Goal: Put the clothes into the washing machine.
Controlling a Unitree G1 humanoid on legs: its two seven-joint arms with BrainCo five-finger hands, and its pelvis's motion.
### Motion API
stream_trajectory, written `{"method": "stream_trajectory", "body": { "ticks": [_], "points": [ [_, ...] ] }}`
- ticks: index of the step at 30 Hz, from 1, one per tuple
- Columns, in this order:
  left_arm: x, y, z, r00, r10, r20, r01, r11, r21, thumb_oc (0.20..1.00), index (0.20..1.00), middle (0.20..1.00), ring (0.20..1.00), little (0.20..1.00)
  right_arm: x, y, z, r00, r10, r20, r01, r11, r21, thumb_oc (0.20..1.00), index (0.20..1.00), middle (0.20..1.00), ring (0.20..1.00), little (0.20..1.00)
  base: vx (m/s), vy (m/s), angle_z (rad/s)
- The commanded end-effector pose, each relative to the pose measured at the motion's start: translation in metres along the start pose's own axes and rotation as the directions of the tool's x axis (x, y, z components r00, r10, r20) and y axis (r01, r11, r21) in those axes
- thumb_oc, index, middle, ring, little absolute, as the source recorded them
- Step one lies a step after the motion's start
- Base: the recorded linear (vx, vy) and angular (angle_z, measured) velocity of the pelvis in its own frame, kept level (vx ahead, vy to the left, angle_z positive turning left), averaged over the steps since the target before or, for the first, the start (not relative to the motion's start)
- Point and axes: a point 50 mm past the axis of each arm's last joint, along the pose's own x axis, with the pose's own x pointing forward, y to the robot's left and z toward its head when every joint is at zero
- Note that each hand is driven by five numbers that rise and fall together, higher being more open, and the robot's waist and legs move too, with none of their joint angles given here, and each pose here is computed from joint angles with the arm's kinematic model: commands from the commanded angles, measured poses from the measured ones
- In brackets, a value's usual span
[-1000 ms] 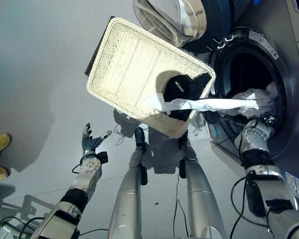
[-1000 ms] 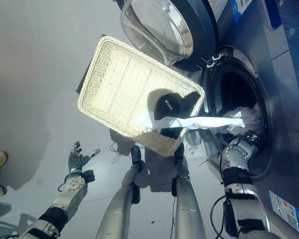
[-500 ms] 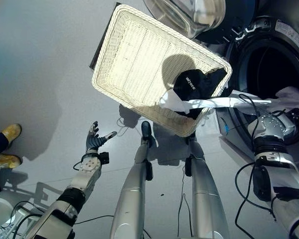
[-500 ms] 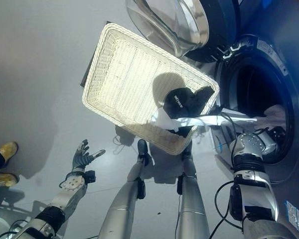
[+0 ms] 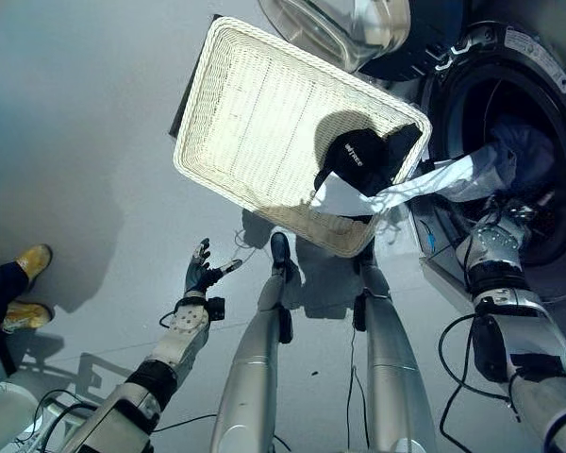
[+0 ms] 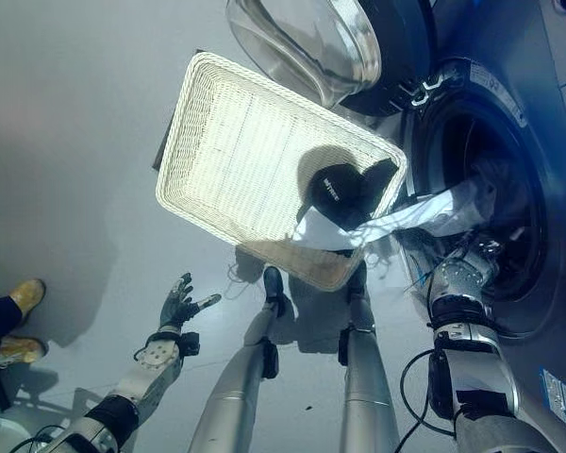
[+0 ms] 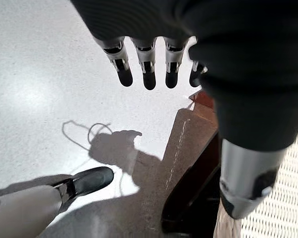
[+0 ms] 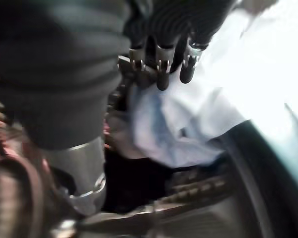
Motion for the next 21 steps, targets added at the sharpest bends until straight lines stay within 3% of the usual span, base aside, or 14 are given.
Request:
{"method": "stream_trajectory", "body": {
  "ticks": [1,2,3,5,9,12,13,15,16,18,20,21],
  "points": [
    [-0.006,-0.006,-0.006,1.000,0.023,-0.009,-0.023,0.999,-0.028,1.000,1.000,1.000,1.000,1.000,0.006,0.047,0.039,0.959,0.267,0.092,-0.248,0.953,-0.176,1.000,1.000,1.000,1.000,1.000,0.00,0.000,0.00],
    [-0.007,-0.006,-0.007,1.000,0.022,-0.010,-0.022,0.999,-0.027,1.000,1.000,1.000,1.000,1.000,0.005,0.053,0.041,0.943,0.313,0.114,-0.287,0.937,-0.202,1.000,1.000,1.000,1.000,1.000,0.00,0.000,0.00],
    [-0.009,-0.003,-0.008,1.000,0.020,-0.013,-0.021,0.999,-0.027,1.000,1.000,1.000,1.000,1.000,-0.004,0.070,0.048,0.861,0.478,0.175,-0.418,0.860,-0.293,1.000,1.000,1.000,1.000,1.000,0.00,0.000,0.00],
    [-0.010,-0.005,-0.008,1.000,0.019,-0.013,-0.019,0.999,-0.027,1.000,1.000,1.000,1.000,1.000,-0.013,0.080,0.049,0.805,0.555,0.211,-0.451,0.802,-0.393,1.000,1.000,1.000,1.000,1.000,0.00,0.000,0.00],
    [-0.010,-0.008,-0.007,1.000,0.014,-0.012,-0.014,0.999,-0.029,1.000,1.000,1.000,1.000,1.000,-0.021,0.089,0.047,0.777,0.582,0.240,-0.424,0.766,-0.484,1.000,1.000,1.000,1.000,1.000,-0.01,0.045,-0.01],
    [-0.011,-0.012,-0.008,1.000,0.016,-0.010,-0.017,0.999,-0.041,1.000,1.000,1.000,1.000,1.000,-0.024,0.078,0.043,0.788,0.570,0.234,-0.292,0.680,-0.673,1.000,1.000,1.000,1.000,1.000,-0.02,0.062,0.00],
    [-0.012,-0.014,-0.008,1.000,0.018,-0.008,-0.018,0.999,-0.048,1.000,1.000,1.000,1.000,1.000,-0.029,0.071,0.039,0.778,0.579,0.242,-0.203,0.597,-0.777,1.000,1.000,1.000,1.000,1.000,0.00,0.048,-0.01],
    [-0.012,-0.014,-0.008,1.000,0.019,-0.005,-0.019,0.999,-0.050,1.000,1.000,1.000,1.000,1.000,-0.033,0.063,0.033,0.780,0.579,0.238,-0.132,0.523,-0.842,1.000,1.000,1.000,1.000,1.000,-0.02,0.061,-0.02],
    [-0.014,-0.014,-0.009,1.000,0.022,0.003,-0.022,0.998,-0.052,1.000,1.000,1.000,1.000,1.000,-0.038,0.047,0.029,0.770,0.601,0.214,-0.053,0.394,-0.918,1.000,1.000,1.000,1.000,1.000,-0.02,0.086,-0.02],
    [-0.017,-0.014,-0.010,1.000,0.026,0.004,-0.026,0.998,-0.055,1.000,1.000,1.000,1.000,1.000,-0.046,0.030,0.021,0.761,0.624,0.179,0.006,0.269,-0.963,1.000,1.000,1.000,1.000,1.000,-0.02,0.090,-0.02],
    [-0.021,-0.016,-0.013,0.999,0.041,0.007,-0.040,0.997,-0.071,1.000,1.000,1.000,1.000,1.000,-0.071,-0.008,0.003,0.726,0.686,0.049,0.077,-0.011,-0.997,1.000,1.000,1.000,1.000,1.000,-0.04,0.132,-0.02],
    [-0.022,-0.016,-0.013,0.999,0.042,0.006,-0.041,0.997,-0.072,1.000,1.000,1.000,1.000,1.000,-0.073,-0.010,0.002,0.723,0.690,0.032,0.076,-0.034,-0.996,1.000,1.000,1.000,1.000,1.000,-0.04,0.124,-0.02]
  ]
}}
